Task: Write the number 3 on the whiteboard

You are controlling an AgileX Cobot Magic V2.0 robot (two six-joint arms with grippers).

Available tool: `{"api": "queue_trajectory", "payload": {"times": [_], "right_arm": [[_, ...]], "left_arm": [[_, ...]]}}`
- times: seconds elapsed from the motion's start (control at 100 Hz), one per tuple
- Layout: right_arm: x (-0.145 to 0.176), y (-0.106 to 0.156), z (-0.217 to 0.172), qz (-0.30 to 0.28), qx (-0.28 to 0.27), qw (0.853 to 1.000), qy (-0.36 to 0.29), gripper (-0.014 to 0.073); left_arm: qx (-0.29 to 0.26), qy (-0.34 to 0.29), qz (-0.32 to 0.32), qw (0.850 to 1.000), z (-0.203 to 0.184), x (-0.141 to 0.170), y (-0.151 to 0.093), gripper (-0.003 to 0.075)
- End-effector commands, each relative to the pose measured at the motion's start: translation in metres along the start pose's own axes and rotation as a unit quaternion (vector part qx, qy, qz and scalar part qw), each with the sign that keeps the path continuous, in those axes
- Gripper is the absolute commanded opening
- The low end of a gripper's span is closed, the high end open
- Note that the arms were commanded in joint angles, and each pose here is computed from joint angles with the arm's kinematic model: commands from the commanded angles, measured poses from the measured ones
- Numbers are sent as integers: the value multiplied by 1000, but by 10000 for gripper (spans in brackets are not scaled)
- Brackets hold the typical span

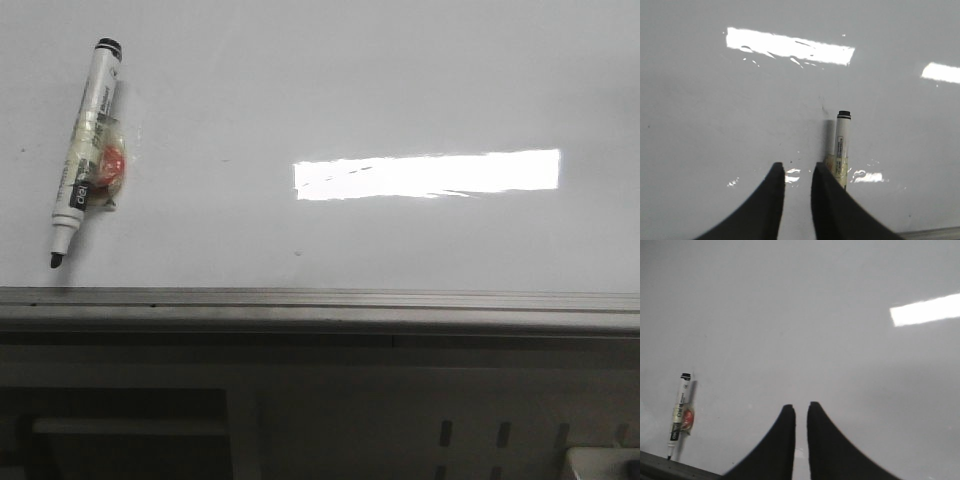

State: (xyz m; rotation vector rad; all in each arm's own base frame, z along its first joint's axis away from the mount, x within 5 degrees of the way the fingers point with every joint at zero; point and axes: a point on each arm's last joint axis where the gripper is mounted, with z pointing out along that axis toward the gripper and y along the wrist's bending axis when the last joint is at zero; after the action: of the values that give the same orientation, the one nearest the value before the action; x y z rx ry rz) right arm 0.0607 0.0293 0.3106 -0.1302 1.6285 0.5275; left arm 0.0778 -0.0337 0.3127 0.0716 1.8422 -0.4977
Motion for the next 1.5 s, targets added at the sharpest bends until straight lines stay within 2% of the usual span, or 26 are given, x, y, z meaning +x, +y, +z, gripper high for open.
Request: {"api": "queue_trajectory", "payload": {"times": [0.0, 0.06, 0.12, 0.23, 0.34, 0.61, 1.0, 1.18, 1.38, 1.45, 1.49], "right_arm": [[-26, 4, 10, -27, 5, 999, -21, 182], [-33, 6, 17, -26, 6, 1000, -8, 278], [-35, 6, 26, -26, 9, 1000, 13, 344], [-33, 5, 40, -25, 15, 999, 43, 365], [-30, 3, 49, -24, 20, 998, 63, 365], [-29, 2, 52, -46, 20, 997, 67, 365], [-29, 2, 52, -46, 20, 997, 67, 365], [-29, 2, 52, -45, 20, 997, 67, 365], [-29, 2, 52, -45, 20, 997, 67, 365], [-29, 3, 52, -45, 19, 997, 67, 361], [-30, 4, 52, -49, 14, 996, 67, 360]], "left_arm": [[14, 13, 14, 1000, 9, -22, -5, 265], [27, 49, 9, 998, 19, -22, -5, 338], [47, 93, 12, 995, 29, -18, -7, 359], [85, 172, 10, 981, 47, -6, -12, 358], [112, 214, -2, 970, 63, 2, -18, 358], [123, 231, -15, 965, 94, 12, -27, 358], [72, 241, -22, 968, 131, 25, -18, 352], [62, 266, -23, 962, 142, 35, -14, 279], [44, 261, -23, 964, 151, 38, -10, 203], [43, 260, -23, 964, 151, 38, -10, 122], [45, 265, -24, 963, 151, 39, -10, 44]]}}
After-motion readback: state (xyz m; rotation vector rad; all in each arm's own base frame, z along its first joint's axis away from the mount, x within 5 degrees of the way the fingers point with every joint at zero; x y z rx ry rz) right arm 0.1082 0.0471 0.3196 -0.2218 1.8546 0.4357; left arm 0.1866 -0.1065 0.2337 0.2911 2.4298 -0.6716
